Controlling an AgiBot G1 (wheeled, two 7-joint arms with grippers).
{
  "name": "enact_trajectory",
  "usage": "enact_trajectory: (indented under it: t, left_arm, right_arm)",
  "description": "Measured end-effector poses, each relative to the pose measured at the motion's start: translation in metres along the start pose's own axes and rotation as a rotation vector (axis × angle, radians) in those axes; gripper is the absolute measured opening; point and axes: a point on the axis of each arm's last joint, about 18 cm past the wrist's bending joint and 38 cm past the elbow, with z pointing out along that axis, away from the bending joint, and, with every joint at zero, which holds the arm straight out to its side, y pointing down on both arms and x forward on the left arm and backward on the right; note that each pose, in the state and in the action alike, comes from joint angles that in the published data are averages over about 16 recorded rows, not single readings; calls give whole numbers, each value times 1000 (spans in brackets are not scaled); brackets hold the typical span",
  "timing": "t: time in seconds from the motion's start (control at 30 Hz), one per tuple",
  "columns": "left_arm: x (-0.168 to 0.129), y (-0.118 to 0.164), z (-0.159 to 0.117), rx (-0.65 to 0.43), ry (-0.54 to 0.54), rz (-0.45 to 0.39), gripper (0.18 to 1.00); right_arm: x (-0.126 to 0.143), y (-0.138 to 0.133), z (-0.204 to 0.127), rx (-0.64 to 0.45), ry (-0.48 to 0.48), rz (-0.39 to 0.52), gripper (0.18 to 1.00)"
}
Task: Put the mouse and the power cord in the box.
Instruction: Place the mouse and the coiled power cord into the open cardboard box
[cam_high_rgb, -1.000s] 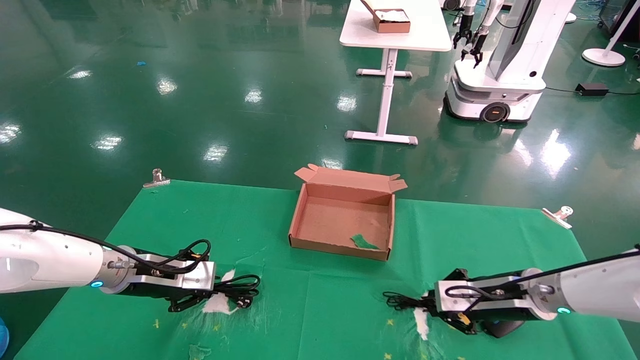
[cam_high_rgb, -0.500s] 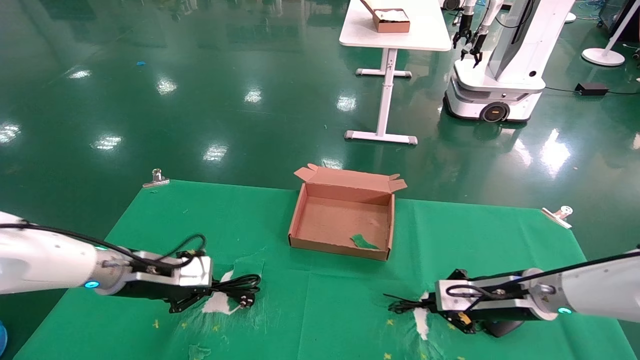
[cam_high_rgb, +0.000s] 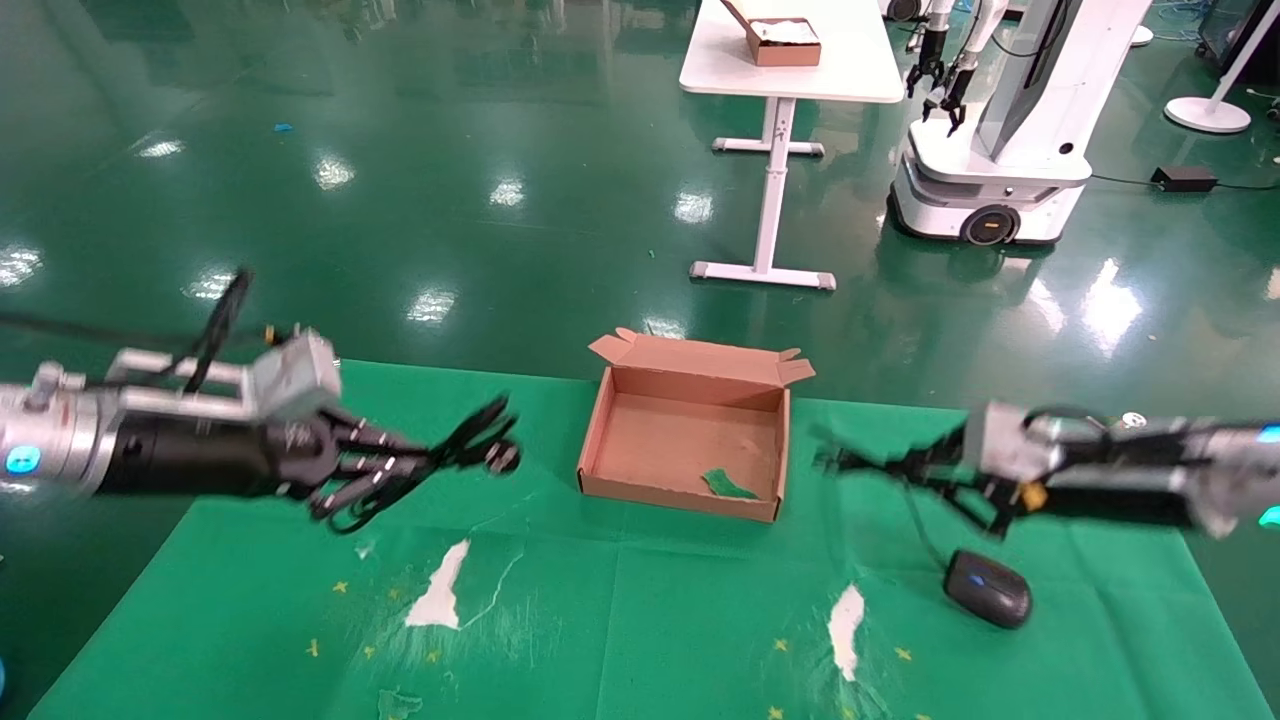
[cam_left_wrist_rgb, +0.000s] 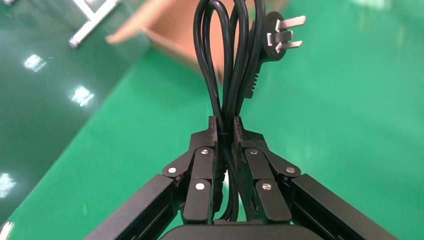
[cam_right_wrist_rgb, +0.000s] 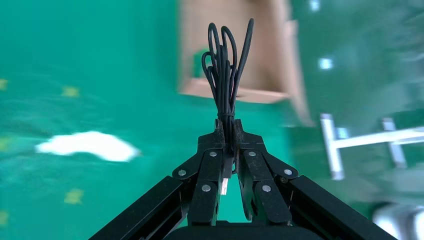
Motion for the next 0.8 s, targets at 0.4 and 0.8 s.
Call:
enact_trajectory:
  t: [0.4,0.8]
  left_arm:
    - [-65,-111,4,215,-260,-192,240]
    - [-86,-147,-4,269,-361,-159,239]
  right_arm:
    - [71,-88,33,106,178,-110,208]
    - [40,-106,136,46,249,-8,207]
